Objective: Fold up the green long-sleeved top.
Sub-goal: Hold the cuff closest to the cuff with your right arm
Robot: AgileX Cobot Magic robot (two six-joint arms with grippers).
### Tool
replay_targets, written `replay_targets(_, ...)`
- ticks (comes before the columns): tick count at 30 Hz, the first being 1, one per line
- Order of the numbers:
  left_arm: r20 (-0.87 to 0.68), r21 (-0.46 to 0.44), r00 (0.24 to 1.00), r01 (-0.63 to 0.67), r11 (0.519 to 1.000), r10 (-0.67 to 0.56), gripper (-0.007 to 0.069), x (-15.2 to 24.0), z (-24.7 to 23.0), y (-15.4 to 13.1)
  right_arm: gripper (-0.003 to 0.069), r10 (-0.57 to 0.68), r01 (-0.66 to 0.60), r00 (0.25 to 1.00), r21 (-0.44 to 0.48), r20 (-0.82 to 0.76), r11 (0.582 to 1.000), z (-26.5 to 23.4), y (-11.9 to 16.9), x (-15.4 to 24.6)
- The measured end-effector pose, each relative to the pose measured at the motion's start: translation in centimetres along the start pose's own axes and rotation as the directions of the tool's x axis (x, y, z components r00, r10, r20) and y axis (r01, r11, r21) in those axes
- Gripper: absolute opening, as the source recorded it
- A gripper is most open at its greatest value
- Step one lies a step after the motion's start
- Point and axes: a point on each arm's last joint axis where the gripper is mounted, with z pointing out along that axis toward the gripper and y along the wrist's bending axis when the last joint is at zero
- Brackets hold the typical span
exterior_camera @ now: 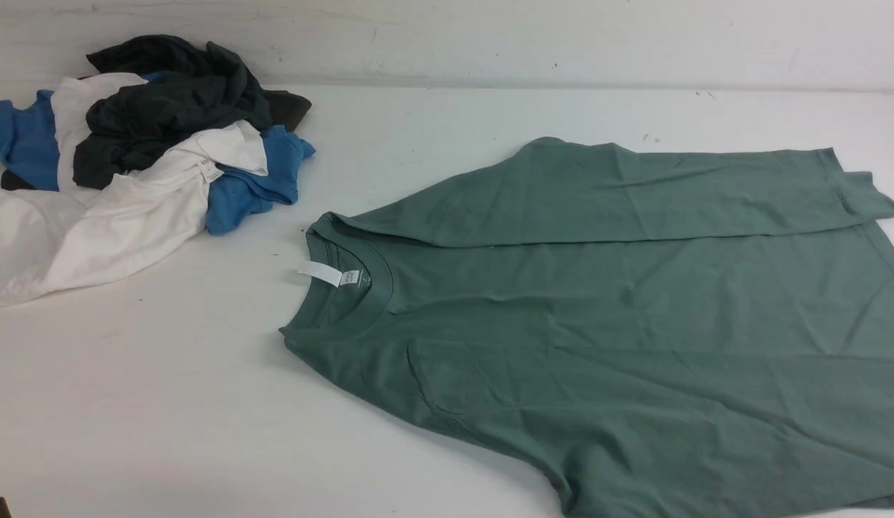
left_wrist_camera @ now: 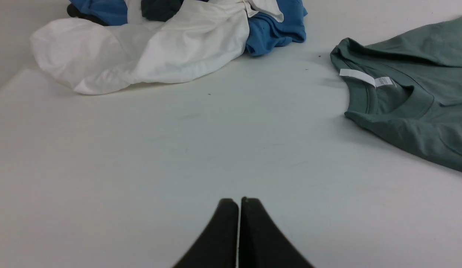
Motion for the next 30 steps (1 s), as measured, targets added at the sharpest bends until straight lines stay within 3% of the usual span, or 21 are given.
replay_targets(30,0.000,0.000,1.000,0.000,1.000,0.000,-0.0004,0.00,0.00,0.00,-0.0015,-0.007,0.007,1.000,0.000,0.000,1.000,0.00,0.00,0.00)
